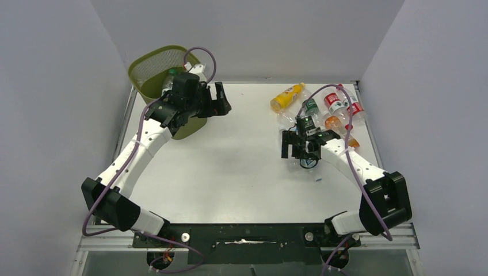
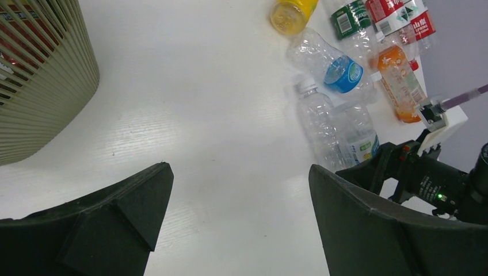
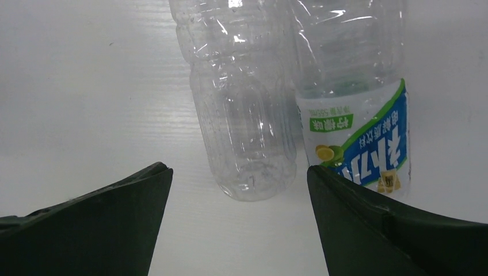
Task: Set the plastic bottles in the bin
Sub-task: Pick up the plastic bottle at the center of the board.
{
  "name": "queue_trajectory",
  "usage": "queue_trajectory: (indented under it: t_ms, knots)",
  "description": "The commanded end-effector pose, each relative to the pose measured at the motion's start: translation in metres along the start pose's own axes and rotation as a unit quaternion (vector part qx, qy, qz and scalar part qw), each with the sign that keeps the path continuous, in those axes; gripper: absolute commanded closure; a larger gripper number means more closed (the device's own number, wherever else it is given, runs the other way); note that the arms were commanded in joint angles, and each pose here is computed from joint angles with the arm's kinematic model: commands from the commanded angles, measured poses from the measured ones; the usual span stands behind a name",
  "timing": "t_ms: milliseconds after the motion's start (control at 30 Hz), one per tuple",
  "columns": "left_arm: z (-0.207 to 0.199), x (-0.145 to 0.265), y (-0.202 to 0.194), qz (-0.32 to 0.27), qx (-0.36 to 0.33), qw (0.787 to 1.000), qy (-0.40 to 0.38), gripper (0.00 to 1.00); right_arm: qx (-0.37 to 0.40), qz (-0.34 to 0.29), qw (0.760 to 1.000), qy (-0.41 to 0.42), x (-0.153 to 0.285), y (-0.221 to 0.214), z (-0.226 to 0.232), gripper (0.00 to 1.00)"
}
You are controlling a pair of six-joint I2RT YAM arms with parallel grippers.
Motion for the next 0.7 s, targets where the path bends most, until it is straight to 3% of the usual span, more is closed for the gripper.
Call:
queue_trajectory:
  t_ms: [0, 233, 433, 567, 667]
  knots:
    - [-0.009, 0.016, 0.012, -0.048, 0.002, 0.999, -0.025, 0.1, 0.021, -0.015, 0.999, 0.026, -0.012, 0.013, 0.011, 0.09]
    - [-0.011, 0.011, 0.003, -0.034, 0.005, 0.999, -0.036, 0.1, 0.027, 0.025, 0.999, 0.032, -0.038, 0.007, 0.015, 0.16]
    - [-0.011, 0.004, -0.009, -0.019, 0.015, 0.999, -0.046, 0.1, 0.031, 0.044, 0.998, 0.044, -0.047, -0.006, 0.02, 0.32]
    - [-0.014, 0.001, -0.016, -0.013, 0.023, 0.998, -0.062, 0.1, 0.033, 0.045, 0.997, 0.06, -0.042, -0.011, 0.026, 0.45]
    - [-0.016, -0.001, -0.02, -0.011, 0.034, 0.996, -0.082, 0.1, 0.039, 0.028, 0.993, 0.106, -0.024, -0.01, 0.036, 0.47]
Point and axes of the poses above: each gripper's point midway between its finger pads, its own x axis back along the fingers, its own z axis along the line the jaws close on, y = z × x, the point moved 10 cm from there along x, back along the fingers, and after that the axes turned 11 degrees about -x, right-handed, at the moved point
